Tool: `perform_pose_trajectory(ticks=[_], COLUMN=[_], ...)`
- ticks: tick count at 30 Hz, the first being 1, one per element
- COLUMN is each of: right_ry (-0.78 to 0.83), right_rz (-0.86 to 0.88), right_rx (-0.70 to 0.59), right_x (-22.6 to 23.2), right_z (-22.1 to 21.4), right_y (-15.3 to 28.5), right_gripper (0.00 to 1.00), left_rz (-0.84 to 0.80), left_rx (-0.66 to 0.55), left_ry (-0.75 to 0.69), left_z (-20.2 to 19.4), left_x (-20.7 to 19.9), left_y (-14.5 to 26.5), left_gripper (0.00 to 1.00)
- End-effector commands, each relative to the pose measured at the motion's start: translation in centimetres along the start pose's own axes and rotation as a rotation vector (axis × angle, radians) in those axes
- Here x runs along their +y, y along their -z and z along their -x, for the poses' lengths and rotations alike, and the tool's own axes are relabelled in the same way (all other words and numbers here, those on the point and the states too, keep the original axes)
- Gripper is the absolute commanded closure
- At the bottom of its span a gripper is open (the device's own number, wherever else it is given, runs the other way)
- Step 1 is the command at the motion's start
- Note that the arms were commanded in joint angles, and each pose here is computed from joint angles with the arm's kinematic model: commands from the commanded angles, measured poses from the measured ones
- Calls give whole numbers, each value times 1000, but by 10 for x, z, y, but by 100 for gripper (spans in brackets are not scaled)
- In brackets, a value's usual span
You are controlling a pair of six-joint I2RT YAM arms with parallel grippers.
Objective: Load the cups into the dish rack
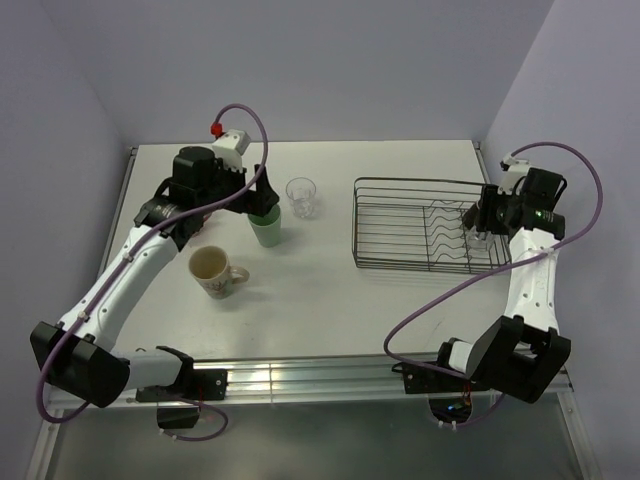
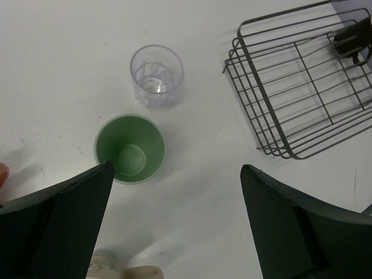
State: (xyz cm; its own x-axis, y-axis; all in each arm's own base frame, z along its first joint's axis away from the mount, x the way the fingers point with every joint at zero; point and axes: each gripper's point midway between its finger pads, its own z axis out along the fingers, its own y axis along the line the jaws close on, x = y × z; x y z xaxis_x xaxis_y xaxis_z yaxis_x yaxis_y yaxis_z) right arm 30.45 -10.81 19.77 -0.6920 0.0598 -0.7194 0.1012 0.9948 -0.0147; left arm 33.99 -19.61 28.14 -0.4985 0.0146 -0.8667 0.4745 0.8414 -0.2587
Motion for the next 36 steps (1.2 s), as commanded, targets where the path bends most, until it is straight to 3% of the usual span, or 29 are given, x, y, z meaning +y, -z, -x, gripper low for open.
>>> perform_pose_trajectory(ticks=[1, 15, 36], right_ry=[9, 20, 0], right_rz=[-79, -125, -154], right_rx=[-99, -158, -233], right_x=[-18, -28, -44], right_z=[21, 6, -6], right_y=[-7, -28, -39], right_gripper=[100, 100, 100], left_rz=[-3, 47, 32], left_rx=[-65, -84, -62], left_ry=[11, 1, 21], left_z=[22, 38, 30], left_x=[6, 18, 17], left_y=[6, 10, 2], left_gripper=[1, 1, 1])
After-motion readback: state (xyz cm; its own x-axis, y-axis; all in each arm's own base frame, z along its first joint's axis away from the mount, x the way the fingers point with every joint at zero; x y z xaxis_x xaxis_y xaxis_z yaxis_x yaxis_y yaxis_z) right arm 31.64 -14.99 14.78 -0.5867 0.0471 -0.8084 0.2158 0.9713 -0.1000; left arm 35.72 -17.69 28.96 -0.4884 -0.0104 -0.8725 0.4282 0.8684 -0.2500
